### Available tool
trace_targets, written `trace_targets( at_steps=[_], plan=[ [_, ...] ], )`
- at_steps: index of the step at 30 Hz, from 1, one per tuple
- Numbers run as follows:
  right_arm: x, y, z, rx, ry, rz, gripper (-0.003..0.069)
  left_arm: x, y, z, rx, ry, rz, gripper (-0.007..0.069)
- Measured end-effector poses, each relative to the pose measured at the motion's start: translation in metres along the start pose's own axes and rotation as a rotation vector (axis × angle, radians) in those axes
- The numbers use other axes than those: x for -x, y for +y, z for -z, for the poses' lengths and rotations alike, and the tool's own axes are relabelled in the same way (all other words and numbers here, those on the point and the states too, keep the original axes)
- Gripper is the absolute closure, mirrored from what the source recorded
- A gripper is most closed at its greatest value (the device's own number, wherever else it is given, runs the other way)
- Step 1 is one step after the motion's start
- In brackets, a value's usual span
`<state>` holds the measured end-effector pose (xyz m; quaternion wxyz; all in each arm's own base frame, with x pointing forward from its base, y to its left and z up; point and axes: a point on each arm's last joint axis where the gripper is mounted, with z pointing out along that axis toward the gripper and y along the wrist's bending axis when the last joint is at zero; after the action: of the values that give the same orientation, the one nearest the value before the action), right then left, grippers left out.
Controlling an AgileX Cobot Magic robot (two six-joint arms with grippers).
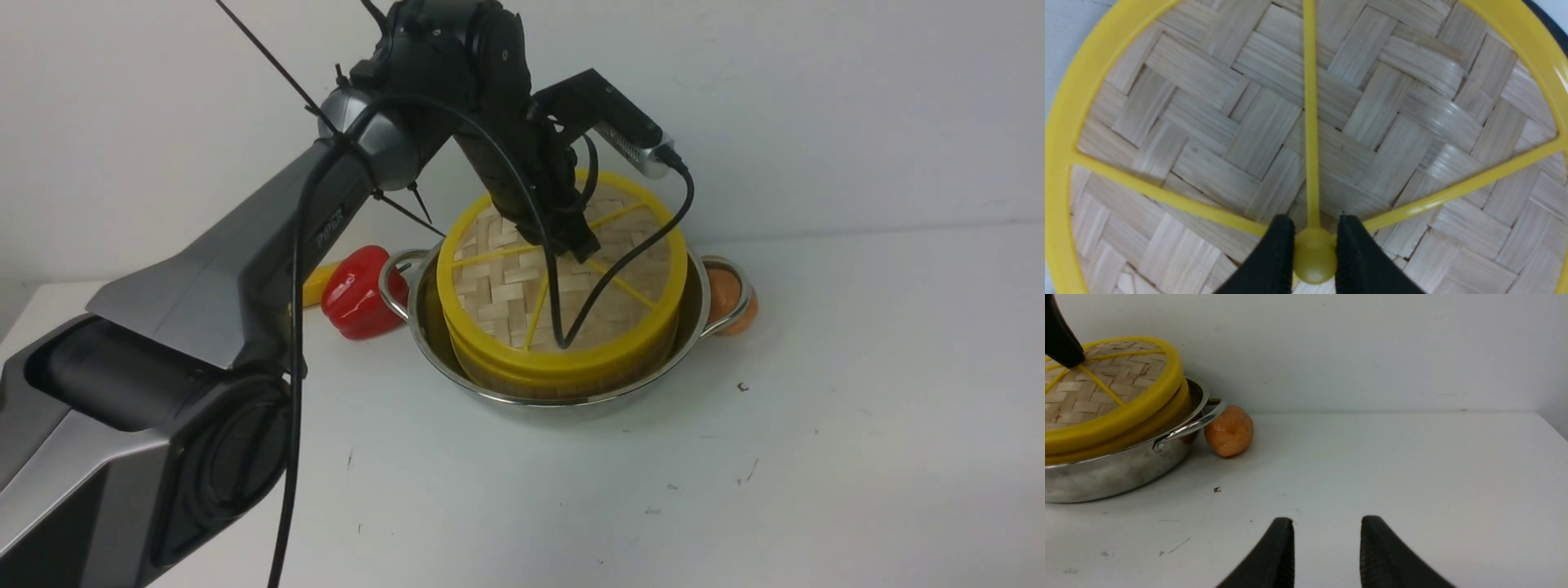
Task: Place the steamer in the pot on the white table, and put the lid on the steamer.
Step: 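Place the yellow bamboo steamer lid onto the steamer in the pot with the left gripper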
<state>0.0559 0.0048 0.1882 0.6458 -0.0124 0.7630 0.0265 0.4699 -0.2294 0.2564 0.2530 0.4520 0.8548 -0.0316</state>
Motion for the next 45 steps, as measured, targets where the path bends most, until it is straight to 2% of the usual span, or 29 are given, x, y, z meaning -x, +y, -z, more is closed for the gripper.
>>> trace_targets(
  at_steps=[12, 38, 40, 42, 45],
  plan=[
    [0.000, 0.000, 0.000, 0.000, 0.000, 0.000, 0.0414, -0.004, 0.004, -0.012, 0.038, 0.022, 0.001, 0.0507],
    [0.000, 0.000, 0.000, 0.000, 0.000, 0.000, 0.0414, -0.004, 0.004, -0.015, 0.040, 0.023, -0.037, 0.0507],
    [0.000, 0.000, 0.000, 0.000, 0.000, 0.000, 0.0414, -0.004, 0.004, -0.015, 0.040, 0.026, -0.039, 0.0489],
    [0.000, 0.000, 0.000, 0.000, 0.000, 0.000, 0.0414, -0.005, 0.004, -0.015, 0.043, 0.035, -0.054, 0.0433],
    [0.000, 0.000, 0.000, 0.000, 0.000, 0.000, 0.0414, -0.006, 0.006, -0.015, 0.056, 0.046, -0.067, 0.0296]
  ],
)
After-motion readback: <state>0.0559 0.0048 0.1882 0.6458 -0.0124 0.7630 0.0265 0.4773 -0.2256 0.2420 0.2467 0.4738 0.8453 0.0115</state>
